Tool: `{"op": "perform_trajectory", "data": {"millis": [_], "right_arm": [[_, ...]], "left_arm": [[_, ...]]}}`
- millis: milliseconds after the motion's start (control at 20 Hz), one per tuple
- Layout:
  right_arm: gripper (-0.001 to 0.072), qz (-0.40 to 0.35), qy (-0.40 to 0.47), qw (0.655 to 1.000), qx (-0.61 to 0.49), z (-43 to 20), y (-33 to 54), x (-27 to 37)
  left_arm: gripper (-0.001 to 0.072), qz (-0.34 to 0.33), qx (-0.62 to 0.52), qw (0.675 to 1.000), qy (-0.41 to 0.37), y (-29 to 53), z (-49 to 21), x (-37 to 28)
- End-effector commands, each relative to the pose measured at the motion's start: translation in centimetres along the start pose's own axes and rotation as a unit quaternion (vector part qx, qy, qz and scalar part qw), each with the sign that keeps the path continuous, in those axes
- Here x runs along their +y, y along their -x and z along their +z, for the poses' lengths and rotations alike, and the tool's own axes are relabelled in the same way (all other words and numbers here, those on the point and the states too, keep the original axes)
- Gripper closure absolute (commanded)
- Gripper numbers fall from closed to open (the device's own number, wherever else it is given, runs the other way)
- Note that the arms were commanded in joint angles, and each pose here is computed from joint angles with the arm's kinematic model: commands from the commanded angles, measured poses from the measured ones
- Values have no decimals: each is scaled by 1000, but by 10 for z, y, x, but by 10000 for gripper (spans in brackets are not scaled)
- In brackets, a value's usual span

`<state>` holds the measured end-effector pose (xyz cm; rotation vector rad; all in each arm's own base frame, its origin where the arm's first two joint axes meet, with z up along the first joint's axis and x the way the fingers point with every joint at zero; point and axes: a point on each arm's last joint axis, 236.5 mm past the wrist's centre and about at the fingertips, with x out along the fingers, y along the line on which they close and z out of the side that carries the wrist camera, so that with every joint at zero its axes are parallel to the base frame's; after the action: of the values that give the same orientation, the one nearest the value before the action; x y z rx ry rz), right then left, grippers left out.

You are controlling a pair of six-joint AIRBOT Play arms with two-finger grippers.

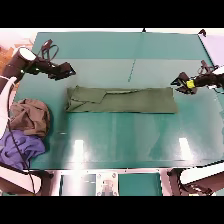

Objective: Fold the shirts.

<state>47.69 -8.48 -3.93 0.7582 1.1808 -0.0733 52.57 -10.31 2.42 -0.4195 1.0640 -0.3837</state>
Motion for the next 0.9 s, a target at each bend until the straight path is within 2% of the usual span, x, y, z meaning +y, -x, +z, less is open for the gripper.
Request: {"op": "perform_trajectory", "data": {"millis": [0,50,100,150,200,350,450,500,600,650,850], "right_arm": [[196,-20,37,998,48,-10,18,-37],[197,-19,39,997,68,-18,13,-47],[197,-17,43,995,87,-25,6,-53],[197,-14,46,993,107,-32,-5,-59],[199,0,47,991,124,-39,-16,-59],[202,89,39,981,166,-57,-44,-38],[259,118,36,977,172,-60,-55,-29],[348,125,39,976,172,-61,-57,-26],[672,133,56,974,175,-60,-54,-18],[695,138,65,972,178,-59,-47,-13],[696,185,120,960,174,-44,15,38]], "left_arm": [[160,-10,18,1000,-1,25,5,4],[161,-12,24,1000,-2,27,3,3],[304,-12,27,1000,-2,27,2,2],[588,-14,31,999,-4,26,-1,0],[679,-17,35,999,-7,25,-3,-4],[685,-28,45,999,-11,20,-8,-18],[685,-45,49,998,-15,15,-12,-36],[685,-51,51,997,-22,10,-14,-46],[685,-60,53,996,-43,-2,-20,-71],[685,-64,47,995,-56,-10,-21,-86],[685,-85,54,990,-99,-72,-52,-147]]}}
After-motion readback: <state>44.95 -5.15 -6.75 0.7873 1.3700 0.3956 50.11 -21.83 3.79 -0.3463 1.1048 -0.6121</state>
